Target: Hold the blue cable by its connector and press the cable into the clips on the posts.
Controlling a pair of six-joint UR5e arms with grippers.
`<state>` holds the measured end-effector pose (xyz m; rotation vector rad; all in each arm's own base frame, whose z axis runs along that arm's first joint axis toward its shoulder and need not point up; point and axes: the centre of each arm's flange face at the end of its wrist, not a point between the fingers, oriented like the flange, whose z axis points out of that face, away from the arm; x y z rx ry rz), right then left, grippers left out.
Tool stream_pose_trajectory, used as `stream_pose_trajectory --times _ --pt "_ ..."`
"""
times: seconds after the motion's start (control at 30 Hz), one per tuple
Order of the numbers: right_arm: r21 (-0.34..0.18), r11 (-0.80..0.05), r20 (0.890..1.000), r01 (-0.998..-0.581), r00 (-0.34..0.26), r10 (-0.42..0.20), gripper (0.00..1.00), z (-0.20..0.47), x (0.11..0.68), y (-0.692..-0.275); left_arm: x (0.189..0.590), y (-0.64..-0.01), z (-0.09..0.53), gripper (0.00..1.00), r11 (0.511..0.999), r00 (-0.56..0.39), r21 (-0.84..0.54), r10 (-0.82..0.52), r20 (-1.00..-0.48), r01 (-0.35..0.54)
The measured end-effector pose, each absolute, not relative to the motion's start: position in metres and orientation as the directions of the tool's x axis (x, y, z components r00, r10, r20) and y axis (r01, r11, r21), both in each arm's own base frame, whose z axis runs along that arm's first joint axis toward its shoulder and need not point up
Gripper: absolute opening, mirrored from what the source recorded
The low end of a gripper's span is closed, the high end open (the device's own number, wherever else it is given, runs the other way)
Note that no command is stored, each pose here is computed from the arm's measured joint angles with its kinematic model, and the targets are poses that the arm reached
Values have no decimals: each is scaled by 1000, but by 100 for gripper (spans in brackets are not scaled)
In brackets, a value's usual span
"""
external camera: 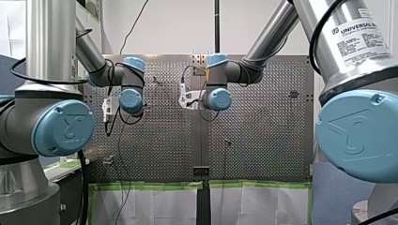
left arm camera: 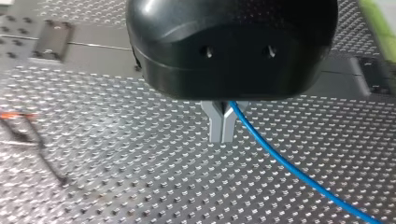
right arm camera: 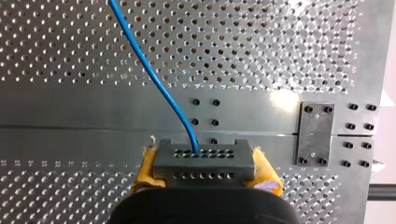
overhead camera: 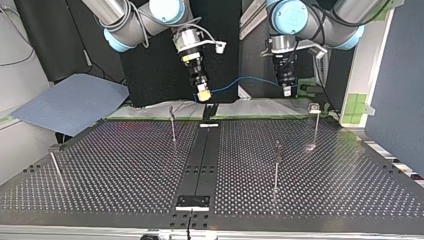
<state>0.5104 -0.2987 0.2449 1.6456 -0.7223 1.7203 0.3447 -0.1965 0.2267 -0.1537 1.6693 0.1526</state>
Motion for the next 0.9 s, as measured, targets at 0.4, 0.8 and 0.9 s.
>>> stream_pose_trajectory --times 0.4,0.8,0.9 --pt "20 -666 996 -745 -43 78 0 268 525 -306 363 -207 287 0 981 -64 45 33 -997 -189" --pt "14 -687 996 -727 -50 73 0 294 540 -309 357 -217 339 0 985 -43 55 48 -998 -164" --pt "1 -692 996 -722 -63 67 0 300 542 -311 352 -213 346 0 984 -49 55 47 -998 -170"
